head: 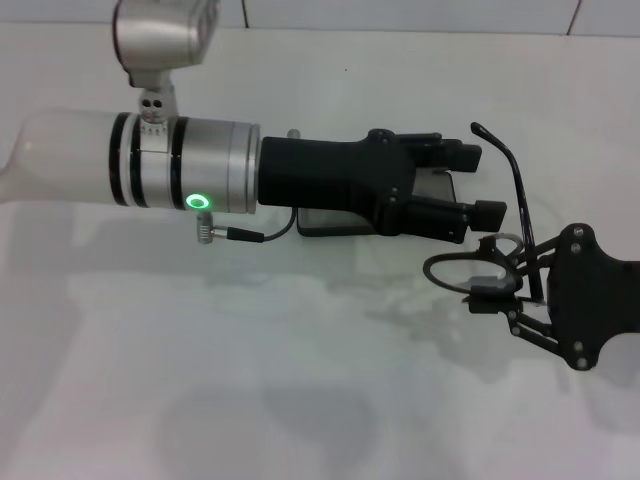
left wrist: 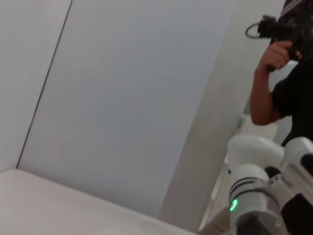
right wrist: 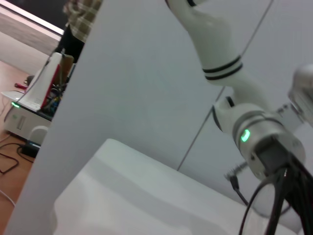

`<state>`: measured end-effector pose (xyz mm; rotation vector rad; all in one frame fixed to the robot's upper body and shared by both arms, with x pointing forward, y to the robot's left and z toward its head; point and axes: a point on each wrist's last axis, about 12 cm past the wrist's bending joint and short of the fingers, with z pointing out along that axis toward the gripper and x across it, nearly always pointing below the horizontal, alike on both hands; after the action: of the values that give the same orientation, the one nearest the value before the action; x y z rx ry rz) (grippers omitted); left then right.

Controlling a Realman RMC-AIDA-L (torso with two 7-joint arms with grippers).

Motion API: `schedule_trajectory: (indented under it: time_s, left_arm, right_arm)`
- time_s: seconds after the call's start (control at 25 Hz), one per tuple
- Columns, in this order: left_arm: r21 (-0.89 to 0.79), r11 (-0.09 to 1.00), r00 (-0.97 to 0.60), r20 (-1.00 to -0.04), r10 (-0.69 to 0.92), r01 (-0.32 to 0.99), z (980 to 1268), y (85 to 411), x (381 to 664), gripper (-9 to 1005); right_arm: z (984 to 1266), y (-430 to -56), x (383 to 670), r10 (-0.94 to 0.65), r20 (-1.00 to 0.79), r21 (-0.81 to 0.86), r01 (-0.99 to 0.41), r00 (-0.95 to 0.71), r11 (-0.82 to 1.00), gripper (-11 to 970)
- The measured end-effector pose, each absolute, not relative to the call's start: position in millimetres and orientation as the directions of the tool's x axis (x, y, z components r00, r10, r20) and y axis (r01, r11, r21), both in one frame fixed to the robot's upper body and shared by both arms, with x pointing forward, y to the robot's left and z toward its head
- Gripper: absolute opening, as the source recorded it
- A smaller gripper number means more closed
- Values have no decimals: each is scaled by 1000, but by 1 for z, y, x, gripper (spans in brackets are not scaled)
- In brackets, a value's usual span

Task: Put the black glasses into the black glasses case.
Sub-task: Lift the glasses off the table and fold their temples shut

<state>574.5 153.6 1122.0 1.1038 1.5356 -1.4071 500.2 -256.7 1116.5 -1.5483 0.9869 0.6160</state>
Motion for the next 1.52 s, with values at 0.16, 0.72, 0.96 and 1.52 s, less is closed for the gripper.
schedule_trajectory:
  time_s: [0.16, 0.72, 0.96, 1.52]
  left_arm:
    - [-341, 18, -340, -933, 119, 940, 1121, 152, 575, 872]
    - [-325, 160, -348, -926, 145, 932, 1111, 164, 586, 871]
    - [-274, 143, -294, -944, 148, 951, 1109, 146, 587, 870]
    - [-102, -42, -102, -995, 14, 994, 1120, 133, 565, 869]
  right_arm:
    - [1116, -257, 499, -251, -817, -533, -846, 519, -11, 118]
    - [1128, -272, 458, 74, -753, -658, -747, 654, -93, 123]
    - [1121, -249, 465, 200, -803, -594, -785, 562, -177, 125]
    - [1099, -232, 494, 40, -908, -420, -904, 418, -78, 130]
